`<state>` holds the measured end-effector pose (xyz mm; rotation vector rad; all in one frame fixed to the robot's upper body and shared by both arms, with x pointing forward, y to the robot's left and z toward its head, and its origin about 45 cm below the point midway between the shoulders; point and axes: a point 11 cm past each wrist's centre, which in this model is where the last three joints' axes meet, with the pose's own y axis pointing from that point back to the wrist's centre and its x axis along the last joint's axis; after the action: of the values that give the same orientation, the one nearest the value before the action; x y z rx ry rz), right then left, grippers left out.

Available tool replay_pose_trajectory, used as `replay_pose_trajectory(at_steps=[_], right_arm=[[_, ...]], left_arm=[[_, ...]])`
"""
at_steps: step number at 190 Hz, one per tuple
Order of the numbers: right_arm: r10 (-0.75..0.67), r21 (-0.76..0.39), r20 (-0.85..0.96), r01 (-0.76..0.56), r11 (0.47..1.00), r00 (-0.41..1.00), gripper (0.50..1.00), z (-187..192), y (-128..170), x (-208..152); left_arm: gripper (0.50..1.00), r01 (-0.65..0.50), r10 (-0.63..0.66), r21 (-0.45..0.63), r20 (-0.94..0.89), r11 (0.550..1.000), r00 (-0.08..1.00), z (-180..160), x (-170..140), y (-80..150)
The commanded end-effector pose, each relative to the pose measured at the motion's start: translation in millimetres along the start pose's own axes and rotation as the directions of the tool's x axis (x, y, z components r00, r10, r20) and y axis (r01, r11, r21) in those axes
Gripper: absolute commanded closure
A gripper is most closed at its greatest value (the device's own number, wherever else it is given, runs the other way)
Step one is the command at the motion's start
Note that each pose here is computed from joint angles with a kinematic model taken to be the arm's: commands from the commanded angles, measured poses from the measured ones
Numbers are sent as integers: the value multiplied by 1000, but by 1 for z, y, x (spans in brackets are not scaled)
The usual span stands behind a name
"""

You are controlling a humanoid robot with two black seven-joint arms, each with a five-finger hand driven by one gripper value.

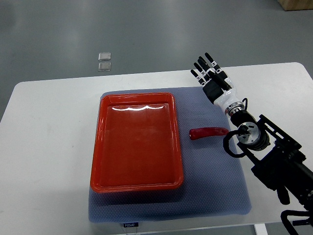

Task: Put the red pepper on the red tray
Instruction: 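Move the right hand over the red pepper beside the tray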

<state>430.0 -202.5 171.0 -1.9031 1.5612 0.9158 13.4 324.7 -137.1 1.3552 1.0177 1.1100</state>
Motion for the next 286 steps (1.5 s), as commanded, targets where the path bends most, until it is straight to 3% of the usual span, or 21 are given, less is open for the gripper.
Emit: replay_pose_trajectory(at_steps=[1,78,94,113,130,152,191,213,255,286], right_arm=[[1,-1,-1,-1,1000,1000,585,0,0,0],[-61,-14,-43,60,998,997,585,-8,-8,-14],[-133,-54,-158,126,991,978,585,-18,-16,-29],[-247,-201,-405,178,963,880,585,-27,-24,-43],[-402,-394,-625,174,903,669,585,-35,-27,-54],[-567,-572,-732,112,813,378,585,-54,-27,-77],[-738,-738,-675,-31,675,12,587,-69,-2,-132],[-798,-790,-598,-111,602,-71,587,-53,20,-134],[-747,-729,-658,-163,664,-100,589,-40,21,-105],[-731,-704,-666,-196,682,-150,591,-32,27,-78]], left_arm=[[500,1,-1,-1,2,1000,1000,0,0,0],[500,-5,5,-1,0,1000,1000,0,2,0],[500,-5,5,-1,0,1000,1000,0,2,0],[500,1,-1,-1,2,1000,1000,0,0,0],[500,3,-3,-1,3,1000,1000,0,-1,0],[500,6,-6,0,5,1000,1000,0,-2,0],[500,5,-5,-2,7,1000,1000,1,-1,0],[500,5,-5,-1,5,1000,1000,1,-1,0],[500,4,-4,-1,2,1000,1000,1,-1,0],[500,4,-4,-1,2,1000,1000,1,-1,0]])
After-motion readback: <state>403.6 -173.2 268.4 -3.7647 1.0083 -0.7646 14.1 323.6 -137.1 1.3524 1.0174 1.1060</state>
